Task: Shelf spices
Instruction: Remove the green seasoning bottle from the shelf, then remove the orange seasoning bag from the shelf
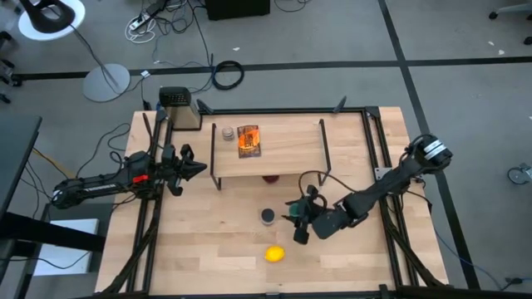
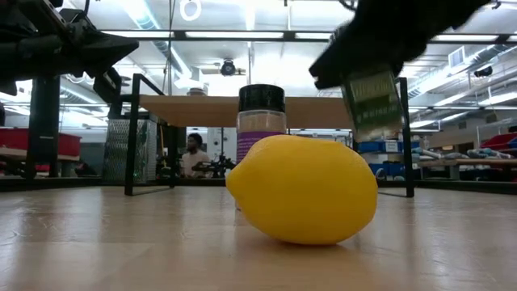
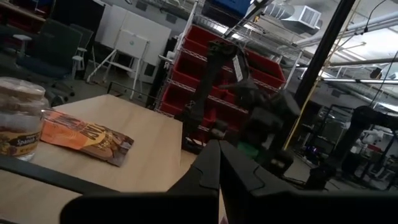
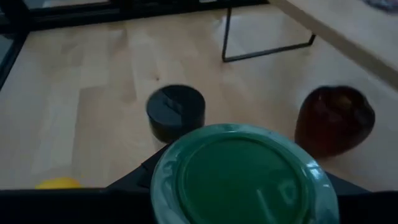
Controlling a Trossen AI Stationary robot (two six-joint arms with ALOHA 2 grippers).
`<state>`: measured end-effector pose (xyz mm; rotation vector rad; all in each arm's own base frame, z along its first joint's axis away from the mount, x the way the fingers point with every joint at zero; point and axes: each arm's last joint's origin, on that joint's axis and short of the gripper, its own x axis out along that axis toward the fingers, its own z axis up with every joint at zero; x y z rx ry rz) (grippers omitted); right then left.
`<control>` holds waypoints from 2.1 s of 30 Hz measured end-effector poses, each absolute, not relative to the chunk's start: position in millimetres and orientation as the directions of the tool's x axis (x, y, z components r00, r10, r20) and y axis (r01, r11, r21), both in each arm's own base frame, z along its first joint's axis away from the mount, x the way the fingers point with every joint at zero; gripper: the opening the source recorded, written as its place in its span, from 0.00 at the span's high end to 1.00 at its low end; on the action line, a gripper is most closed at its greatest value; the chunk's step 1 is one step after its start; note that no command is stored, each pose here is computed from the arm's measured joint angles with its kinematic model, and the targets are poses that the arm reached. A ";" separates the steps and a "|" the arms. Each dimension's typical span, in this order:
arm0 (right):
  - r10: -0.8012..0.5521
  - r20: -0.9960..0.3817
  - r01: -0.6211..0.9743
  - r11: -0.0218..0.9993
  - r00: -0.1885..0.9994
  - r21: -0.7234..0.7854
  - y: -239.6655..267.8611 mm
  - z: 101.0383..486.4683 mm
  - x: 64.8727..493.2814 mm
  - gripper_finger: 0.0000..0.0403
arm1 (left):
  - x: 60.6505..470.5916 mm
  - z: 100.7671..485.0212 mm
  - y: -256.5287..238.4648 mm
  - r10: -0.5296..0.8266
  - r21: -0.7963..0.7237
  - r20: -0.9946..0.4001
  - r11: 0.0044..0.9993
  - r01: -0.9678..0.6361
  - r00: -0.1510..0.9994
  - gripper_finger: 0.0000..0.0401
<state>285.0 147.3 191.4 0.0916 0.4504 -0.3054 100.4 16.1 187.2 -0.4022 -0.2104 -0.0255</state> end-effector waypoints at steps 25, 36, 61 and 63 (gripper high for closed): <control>-0.214 -0.337 0.298 0.929 0.917 0.221 137.2 128.2 270.3 0.51 | 100.5 186.9 16.2 0.017 -0.391 0.205 0.918 0.066 0.979 0.98; -0.206 -0.231 0.261 0.935 0.951 0.239 135.2 142.5 276.3 0.22 | 100.5 186.6 16.2 0.017 -0.391 0.202 0.918 0.064 0.979 0.98; -0.411 0.069 0.413 0.911 0.909 -0.022 76.8 259.5 296.0 0.24 | 100.3 187.8 16.1 0.017 -0.386 0.214 0.920 0.069 0.977 0.98; -0.459 0.034 0.460 0.887 0.888 -0.028 62.2 265.2 306.3 0.24 | 100.3 187.7 16.1 0.017 -0.387 0.213 0.920 0.068 0.977 0.98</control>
